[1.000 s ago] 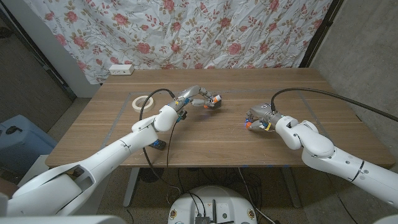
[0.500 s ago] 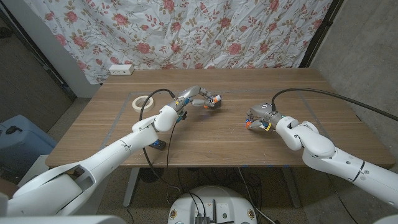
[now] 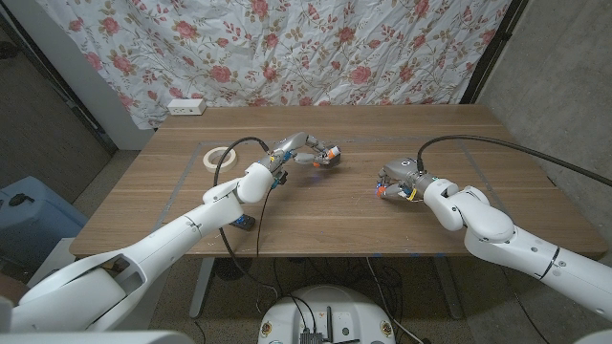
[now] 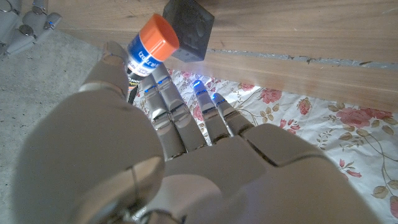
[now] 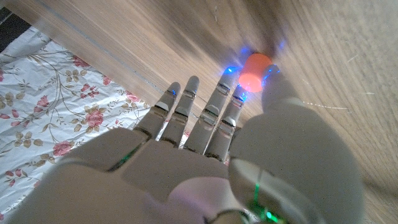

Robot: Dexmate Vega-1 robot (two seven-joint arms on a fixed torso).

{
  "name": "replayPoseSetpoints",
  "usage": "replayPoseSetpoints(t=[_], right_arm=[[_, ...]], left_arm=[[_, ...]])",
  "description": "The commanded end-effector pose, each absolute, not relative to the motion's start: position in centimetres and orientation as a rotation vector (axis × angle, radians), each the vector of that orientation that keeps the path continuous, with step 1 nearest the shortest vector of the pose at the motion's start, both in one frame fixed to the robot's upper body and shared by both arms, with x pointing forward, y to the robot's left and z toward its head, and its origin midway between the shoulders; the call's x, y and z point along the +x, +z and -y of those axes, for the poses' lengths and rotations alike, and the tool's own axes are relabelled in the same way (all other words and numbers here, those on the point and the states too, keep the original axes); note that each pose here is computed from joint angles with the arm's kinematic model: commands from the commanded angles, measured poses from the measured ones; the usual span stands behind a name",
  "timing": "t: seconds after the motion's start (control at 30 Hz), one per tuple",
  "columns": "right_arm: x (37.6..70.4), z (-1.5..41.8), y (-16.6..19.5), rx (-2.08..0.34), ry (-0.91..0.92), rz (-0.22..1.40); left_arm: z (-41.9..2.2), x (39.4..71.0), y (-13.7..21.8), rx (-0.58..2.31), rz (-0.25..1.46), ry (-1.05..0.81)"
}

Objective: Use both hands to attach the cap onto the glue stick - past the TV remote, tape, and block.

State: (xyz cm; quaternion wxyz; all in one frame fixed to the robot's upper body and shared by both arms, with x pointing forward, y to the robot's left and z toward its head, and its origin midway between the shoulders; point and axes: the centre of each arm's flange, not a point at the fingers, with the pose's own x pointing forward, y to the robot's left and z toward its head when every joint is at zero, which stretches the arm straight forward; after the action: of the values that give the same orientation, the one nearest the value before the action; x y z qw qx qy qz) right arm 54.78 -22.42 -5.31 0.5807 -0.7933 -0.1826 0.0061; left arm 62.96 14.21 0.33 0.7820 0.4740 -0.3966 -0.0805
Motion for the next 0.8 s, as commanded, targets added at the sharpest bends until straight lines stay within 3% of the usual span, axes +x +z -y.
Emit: replayPoseSetpoints(t=[0.03, 0.8], right_arm=[[54.6, 22.3, -4.8, -1.859, -0.003, 0.442], [52.7, 22.5, -2.4, -1.827, -0.104, 0.482]], left_arm=[[-14.1, 63.1, 0.2, 1.028, 0.861, -0.186], [-13.3, 63.2, -0.1, 1.024, 0.864, -0.230]])
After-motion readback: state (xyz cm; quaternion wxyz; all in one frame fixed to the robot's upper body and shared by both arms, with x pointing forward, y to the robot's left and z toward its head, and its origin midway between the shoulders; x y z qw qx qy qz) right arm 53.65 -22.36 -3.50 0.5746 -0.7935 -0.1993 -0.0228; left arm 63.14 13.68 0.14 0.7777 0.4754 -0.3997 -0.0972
